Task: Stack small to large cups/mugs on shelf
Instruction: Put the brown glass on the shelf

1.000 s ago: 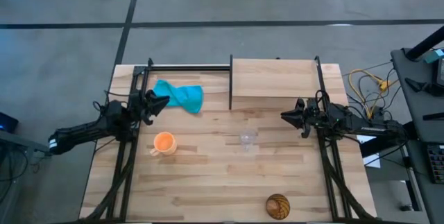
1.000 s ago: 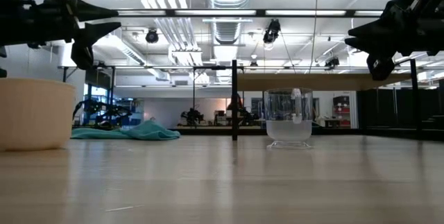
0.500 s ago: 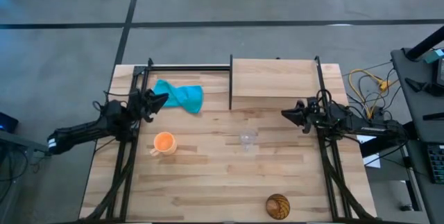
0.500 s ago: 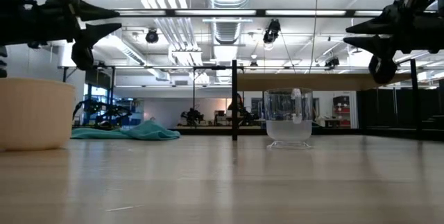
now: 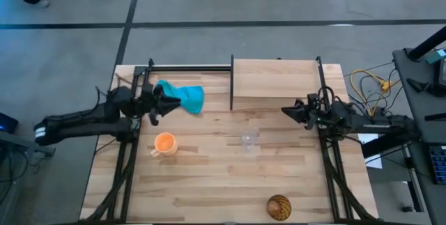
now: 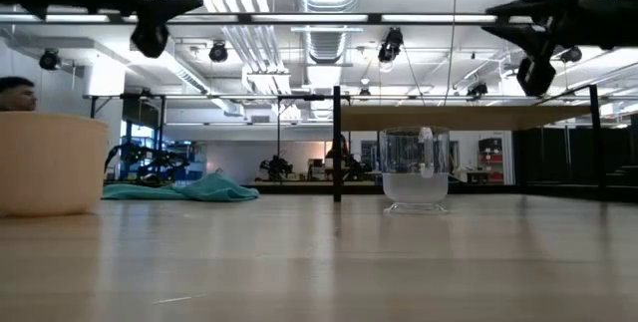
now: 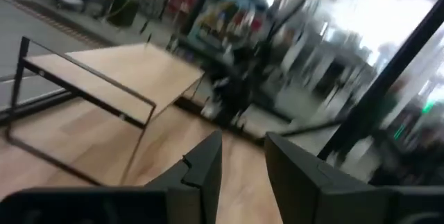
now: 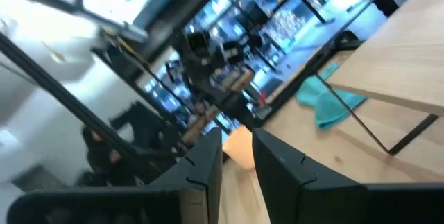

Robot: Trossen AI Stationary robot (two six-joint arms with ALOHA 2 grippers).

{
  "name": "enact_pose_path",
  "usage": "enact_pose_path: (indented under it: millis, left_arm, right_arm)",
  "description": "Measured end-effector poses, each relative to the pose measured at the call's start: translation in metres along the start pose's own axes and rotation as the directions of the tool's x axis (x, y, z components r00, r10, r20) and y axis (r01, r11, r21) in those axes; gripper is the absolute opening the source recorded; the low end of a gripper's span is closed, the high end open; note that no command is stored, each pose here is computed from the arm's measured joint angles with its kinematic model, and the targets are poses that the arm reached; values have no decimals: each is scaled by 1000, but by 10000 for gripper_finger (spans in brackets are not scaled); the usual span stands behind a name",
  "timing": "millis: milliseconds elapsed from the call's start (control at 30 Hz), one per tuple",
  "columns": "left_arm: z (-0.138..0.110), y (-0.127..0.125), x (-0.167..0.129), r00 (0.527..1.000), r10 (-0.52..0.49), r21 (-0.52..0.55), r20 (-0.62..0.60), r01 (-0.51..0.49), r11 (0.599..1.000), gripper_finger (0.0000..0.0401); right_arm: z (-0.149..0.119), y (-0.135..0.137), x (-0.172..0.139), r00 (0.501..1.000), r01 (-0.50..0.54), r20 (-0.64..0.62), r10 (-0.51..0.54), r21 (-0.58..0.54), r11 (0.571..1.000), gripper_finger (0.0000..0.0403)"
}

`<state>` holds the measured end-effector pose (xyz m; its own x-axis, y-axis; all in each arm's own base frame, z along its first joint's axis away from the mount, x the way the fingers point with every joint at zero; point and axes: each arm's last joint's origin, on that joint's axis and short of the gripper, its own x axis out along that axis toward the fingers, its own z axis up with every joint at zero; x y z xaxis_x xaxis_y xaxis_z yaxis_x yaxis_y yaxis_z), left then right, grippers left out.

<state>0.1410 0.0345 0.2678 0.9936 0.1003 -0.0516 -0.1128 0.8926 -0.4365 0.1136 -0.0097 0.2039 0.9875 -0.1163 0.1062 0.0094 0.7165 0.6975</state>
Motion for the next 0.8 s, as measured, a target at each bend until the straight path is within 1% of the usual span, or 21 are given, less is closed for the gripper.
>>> enact_pose_path:
  millis: [100,167,267,367,467,600,700,800]
  left_arm:
    - [17,-9,12,993,34,124,-109,-20,992,95]
    - [26,-12,22,983,59,187,-174,-26,982,95]
    - [39,-15,35,977,75,236,-202,-26,972,95]
    - [51,-19,46,980,69,244,-185,-22,969,95]
    - [54,-19,57,975,78,236,-207,-28,971,95]
    - [54,-22,70,970,70,242,-234,-12,970,95]
    - [46,-24,81,954,63,272,-293,20,962,95]
    - [42,-29,88,948,46,275,-316,45,960,95]
  right_arm:
    - [11,17,12,997,23,-74,-27,-58,998,77]
    - [19,30,21,991,31,-126,-43,-96,995,77]
    - [29,49,36,973,53,-216,-83,-139,989,75]
    - [35,65,51,935,92,-322,-149,-183,979,71]
    - [39,76,64,882,146,-415,-223,-211,967,68]
    - [40,86,84,816,198,-494,-301,-250,948,68]
    - [42,93,101,798,213,-510,-321,-261,942,68]
    - [42,98,116,786,207,-521,-332,-284,936,67]
